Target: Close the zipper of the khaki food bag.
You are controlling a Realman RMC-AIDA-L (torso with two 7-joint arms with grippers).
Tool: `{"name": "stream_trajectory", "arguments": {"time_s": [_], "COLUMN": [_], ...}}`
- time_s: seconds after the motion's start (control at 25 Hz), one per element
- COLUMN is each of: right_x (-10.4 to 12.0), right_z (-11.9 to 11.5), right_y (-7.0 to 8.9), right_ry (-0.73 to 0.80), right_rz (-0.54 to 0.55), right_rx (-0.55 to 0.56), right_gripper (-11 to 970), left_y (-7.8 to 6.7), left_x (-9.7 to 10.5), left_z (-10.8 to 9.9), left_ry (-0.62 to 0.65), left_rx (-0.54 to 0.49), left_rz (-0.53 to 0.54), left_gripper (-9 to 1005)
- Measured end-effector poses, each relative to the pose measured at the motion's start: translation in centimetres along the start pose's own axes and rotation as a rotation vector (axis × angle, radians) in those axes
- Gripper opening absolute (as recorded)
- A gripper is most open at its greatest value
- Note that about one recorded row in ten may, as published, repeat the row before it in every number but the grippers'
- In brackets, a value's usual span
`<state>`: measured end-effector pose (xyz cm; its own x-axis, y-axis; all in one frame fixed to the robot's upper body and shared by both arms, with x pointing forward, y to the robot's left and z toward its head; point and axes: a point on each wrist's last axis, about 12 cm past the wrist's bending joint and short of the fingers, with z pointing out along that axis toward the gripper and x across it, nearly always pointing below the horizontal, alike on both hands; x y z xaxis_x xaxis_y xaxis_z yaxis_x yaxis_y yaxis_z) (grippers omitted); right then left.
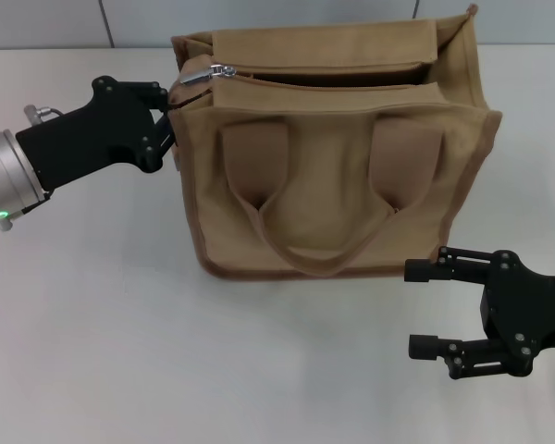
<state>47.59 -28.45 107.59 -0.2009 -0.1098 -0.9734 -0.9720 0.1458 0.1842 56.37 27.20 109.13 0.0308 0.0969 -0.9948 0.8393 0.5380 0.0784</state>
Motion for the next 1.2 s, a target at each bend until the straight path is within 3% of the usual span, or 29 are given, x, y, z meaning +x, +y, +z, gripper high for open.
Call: {"name": "stream_trajectory", "arguments": {"time_s": [0.32,0.8,1.04,1.12,1.2], "right_x": [0.0,-0.7,-3.3,-5.6,-6.4], "right_z": [0.1,-0.2,-1.3,-1.9,-2.0], "right_y": [0.1,0.4,0.4,-0.9,-1.5], "right_ry": [-0.004,-0.08,-0.244,-0.281,-0.281], "right_rz": [0.001,-0.012,0.054,0.152,0.19], "right_rx": [-0.007,-0.021,-0.055,-0.067,-0.072], "right_gripper": [819,811,802,799,797], "left_y": [-0.1,-0.7,-0.6,-0.6,-0.6], "left_x": [-0.8,-2.5,-2.5,-2.5,-2.5], "left_z": [-0.3,1.0,1.0,0.9,0.9], "left_ry": [-0.073,-0.161,-0.163,-0.163,-0.164], "left_rx": [0.007,0.104,0.098,0.098,0.098], "left_rz": [-0.011,0.004,-0.002,-0.002,-0.002], "left_gripper": [31,31,31,31,31]}}
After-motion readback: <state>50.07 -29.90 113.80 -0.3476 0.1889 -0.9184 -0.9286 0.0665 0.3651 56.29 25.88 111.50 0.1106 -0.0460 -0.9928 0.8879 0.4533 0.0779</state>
